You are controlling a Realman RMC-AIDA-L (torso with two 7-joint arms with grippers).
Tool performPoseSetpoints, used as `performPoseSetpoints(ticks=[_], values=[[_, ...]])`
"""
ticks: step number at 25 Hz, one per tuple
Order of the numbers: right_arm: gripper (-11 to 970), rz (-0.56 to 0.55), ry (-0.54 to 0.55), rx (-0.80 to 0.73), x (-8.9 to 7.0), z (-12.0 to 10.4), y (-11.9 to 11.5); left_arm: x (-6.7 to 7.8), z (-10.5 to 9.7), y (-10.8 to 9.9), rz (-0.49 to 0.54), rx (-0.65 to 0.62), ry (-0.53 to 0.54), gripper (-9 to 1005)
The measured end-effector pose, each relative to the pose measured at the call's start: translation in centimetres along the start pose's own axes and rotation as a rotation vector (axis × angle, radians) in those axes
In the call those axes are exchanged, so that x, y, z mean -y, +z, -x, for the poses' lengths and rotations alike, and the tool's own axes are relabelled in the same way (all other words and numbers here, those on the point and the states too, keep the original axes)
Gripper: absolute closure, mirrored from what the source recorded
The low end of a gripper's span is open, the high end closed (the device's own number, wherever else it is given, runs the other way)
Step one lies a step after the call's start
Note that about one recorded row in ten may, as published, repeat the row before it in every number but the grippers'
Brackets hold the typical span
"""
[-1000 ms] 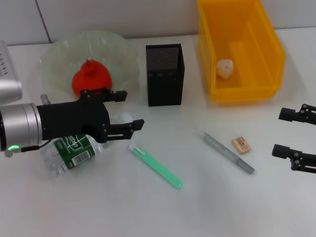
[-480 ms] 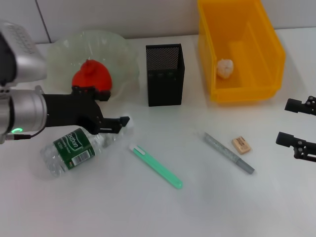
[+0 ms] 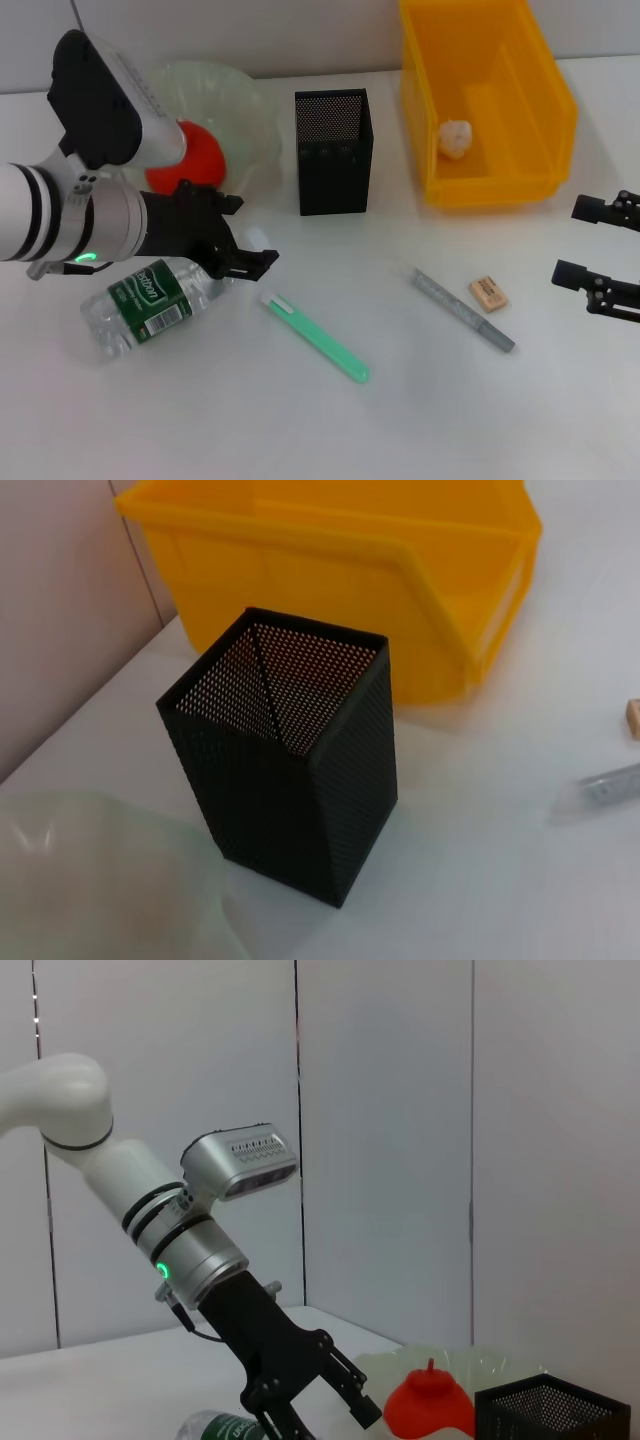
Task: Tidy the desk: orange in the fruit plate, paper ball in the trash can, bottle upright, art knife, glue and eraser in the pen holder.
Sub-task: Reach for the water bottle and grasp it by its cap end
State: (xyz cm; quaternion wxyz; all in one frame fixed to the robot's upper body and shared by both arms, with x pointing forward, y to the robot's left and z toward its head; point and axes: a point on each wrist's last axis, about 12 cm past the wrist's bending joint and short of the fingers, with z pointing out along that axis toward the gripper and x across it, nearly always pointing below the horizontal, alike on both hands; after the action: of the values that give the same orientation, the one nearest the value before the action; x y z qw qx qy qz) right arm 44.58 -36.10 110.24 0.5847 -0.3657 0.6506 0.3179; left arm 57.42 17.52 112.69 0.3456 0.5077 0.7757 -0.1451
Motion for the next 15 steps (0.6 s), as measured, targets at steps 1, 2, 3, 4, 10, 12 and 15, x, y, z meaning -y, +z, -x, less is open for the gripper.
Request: performPoseSetpoints(ticks=[1,2,3,4,10,12,15], values=[[220,0.001,0.0,0.0,0.0,0.0,0.0,-0.1,0.1,0.0,0.001,-0.001,-0.004,188],[220,0.002,0.0,0.0,0.0,0.0,0.1,-0.1,0.1,0.1,0.003,-0.003,-0.008,188],[220,0.003,0.0,0.001,0.1,0.1,0.1,-0.3,0.2,0.1,0.01,-0.002,-0.014,188],[220,0.003,0.0,0.001,0.1,0.1,0.1,-0.3,0.2,0.1,0.01,-0.002,-0.014,189],[220,0.0,0.002,0.001,0.2,0.2,0.2,-0.6,0.3,0.6,0.012,-0.011,-0.04,189],[220,0.0,0.002,0.0,0.2,0.2,0.2,-0.7,0.3,0.9,0.008,-0.018,-0.057,189],[219,-0.004,0.002,-0.002,0.3,0.2,0.2,-0.8,0.2,1.2,0.002,-0.027,-0.073,190]])
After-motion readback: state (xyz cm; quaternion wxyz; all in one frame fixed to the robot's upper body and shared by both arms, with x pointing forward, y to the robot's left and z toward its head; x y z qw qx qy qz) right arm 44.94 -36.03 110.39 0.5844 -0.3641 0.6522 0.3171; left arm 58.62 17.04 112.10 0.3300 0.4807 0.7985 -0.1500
